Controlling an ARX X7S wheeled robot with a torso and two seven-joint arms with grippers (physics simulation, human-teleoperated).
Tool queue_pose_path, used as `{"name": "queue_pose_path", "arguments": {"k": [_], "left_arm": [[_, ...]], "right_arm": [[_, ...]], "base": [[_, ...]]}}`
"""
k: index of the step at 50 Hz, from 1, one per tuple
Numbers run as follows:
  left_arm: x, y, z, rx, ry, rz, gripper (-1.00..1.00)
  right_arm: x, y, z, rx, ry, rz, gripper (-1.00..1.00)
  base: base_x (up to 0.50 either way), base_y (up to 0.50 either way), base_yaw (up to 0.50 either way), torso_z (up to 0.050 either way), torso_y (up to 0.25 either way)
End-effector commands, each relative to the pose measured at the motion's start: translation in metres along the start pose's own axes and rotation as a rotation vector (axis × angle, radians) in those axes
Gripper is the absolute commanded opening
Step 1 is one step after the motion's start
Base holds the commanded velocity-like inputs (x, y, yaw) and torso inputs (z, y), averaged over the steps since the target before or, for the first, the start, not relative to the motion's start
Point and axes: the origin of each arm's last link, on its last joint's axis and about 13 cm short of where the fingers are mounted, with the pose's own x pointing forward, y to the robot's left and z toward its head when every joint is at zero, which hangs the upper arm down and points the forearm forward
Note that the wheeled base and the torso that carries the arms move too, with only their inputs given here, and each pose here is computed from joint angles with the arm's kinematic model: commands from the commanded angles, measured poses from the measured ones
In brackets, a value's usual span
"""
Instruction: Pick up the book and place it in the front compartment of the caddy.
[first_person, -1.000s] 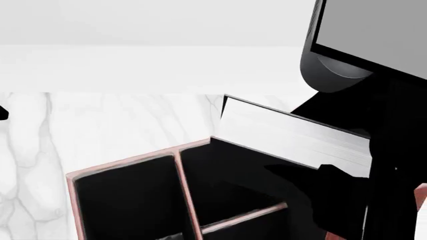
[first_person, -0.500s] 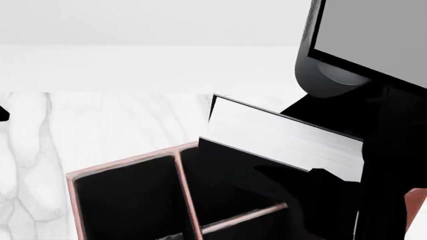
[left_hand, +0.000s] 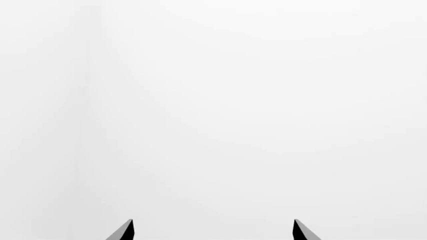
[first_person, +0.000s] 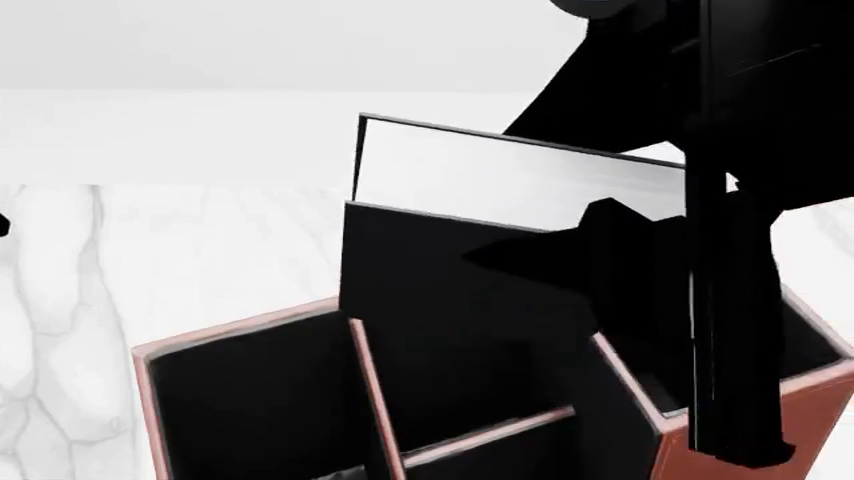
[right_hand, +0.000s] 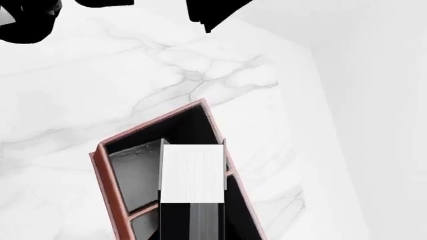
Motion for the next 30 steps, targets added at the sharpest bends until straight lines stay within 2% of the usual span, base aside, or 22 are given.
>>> {"name": "queue_pose_path", "arguments": {"k": [1,18,21,22,26,30], "left_arm": [[0.003,0.004,0.001,-0.011,-0.007,0.018,1.0],[0.002,0.003,0.0,-0.01,-0.004,0.015,1.0],[0.002,0.003,0.0,-0.008,-0.004,0.015,1.0],[0.002,0.004,0.0,-0.008,-0.004,0.016,1.0],[0.002,0.004,0.0,-0.007,-0.005,0.02,1.0],[0.002,0.003,0.0,-0.01,-0.004,0.016,1.0]], "right_arm": [[0.0,-0.035,0.018,-0.128,0.065,0.026,-1.0],[0.016,-0.076,0.011,-0.205,0.125,0.074,-1.0],[0.022,-0.08,0.009,-0.218,0.131,0.077,-1.0],[0.024,-0.082,0.008,-0.258,0.152,0.049,-1.0],[0.028,-0.082,0.007,-0.248,0.156,0.057,-1.0],[0.031,-0.083,0.009,-0.285,0.165,0.058,-1.0]], "base": [[0.0,0.0,0.0,0.0,0.0],[0.0,0.0,0.0,0.0,0.001],[0.0,0.0,0.0,0.0,0.003],[0.0,0.0,0.0,0.0,0.0],[0.0,0.0,0.0,0.0,0.0],[0.0,0.0,0.0,0.0,0.003]]}}
